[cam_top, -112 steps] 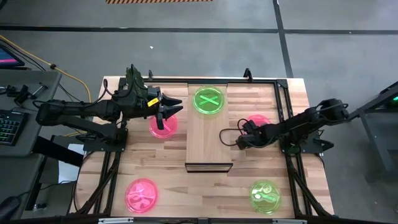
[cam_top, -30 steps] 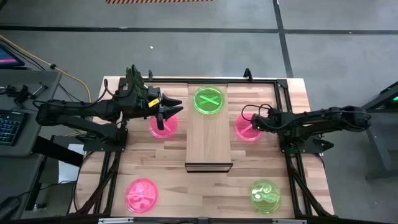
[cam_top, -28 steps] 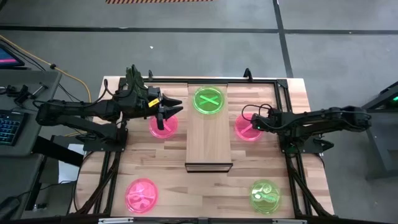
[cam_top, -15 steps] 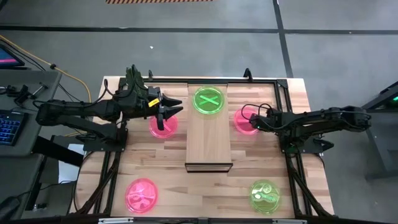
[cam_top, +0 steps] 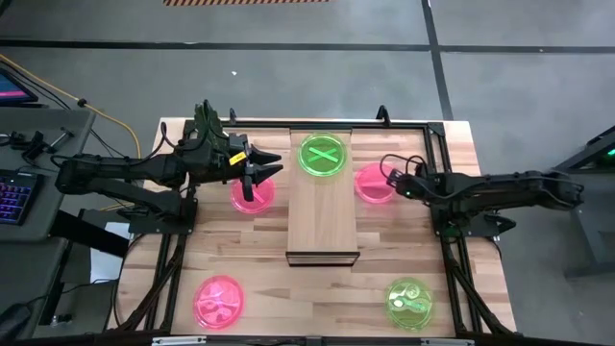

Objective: Place and stack plates onto a shelf
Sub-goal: Put the top right pink plate on the shelf

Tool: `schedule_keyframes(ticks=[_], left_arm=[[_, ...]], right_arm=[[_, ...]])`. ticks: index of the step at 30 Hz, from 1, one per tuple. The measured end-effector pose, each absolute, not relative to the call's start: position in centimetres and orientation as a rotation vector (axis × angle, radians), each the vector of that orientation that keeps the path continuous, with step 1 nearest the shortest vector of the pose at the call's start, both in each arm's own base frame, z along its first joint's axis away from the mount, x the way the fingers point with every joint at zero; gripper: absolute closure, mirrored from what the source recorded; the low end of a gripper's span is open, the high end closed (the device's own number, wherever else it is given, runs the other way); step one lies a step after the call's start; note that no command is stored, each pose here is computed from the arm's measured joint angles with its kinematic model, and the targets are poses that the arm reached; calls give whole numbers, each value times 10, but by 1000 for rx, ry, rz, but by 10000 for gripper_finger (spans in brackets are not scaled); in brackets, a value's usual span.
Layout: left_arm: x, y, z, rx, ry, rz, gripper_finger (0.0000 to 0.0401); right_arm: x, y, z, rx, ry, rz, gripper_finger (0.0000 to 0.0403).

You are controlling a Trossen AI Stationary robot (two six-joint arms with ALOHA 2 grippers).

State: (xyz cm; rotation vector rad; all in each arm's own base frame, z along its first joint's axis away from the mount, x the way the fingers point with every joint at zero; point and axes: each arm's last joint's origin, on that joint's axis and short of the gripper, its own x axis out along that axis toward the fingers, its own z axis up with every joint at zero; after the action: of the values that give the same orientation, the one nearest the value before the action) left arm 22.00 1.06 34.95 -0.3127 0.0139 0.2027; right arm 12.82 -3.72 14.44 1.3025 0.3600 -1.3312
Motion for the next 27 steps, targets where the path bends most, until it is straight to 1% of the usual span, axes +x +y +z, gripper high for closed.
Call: schedule_keyframes(ticks=[10, 18, 20, 23, 25, 27], left_arm=[[220, 11, 350, -298, 15, 203, 261], [220, 11, 350, -298, 15, 203, 261], [220, 11, 350, -298, 15, 203, 261], [220, 11, 350, -307, 14, 203, 261], [220, 11, 350, -318, 13, 203, 261], [220, 11, 350, -332, 11, 203, 261]], right_arm=[[117, -37, 166, 1298, 156, -1248, 403], [115, -37, 161, 1259, 201, -1262, 399], [119, -39, 153, 1270, 182, -1229, 384], [121, -42, 134, 1289, 158, -1181, 342], [116, -45, 122, 1275, 149, -1235, 309], [114, -50, 119, 1267, 129, -1270, 278]])
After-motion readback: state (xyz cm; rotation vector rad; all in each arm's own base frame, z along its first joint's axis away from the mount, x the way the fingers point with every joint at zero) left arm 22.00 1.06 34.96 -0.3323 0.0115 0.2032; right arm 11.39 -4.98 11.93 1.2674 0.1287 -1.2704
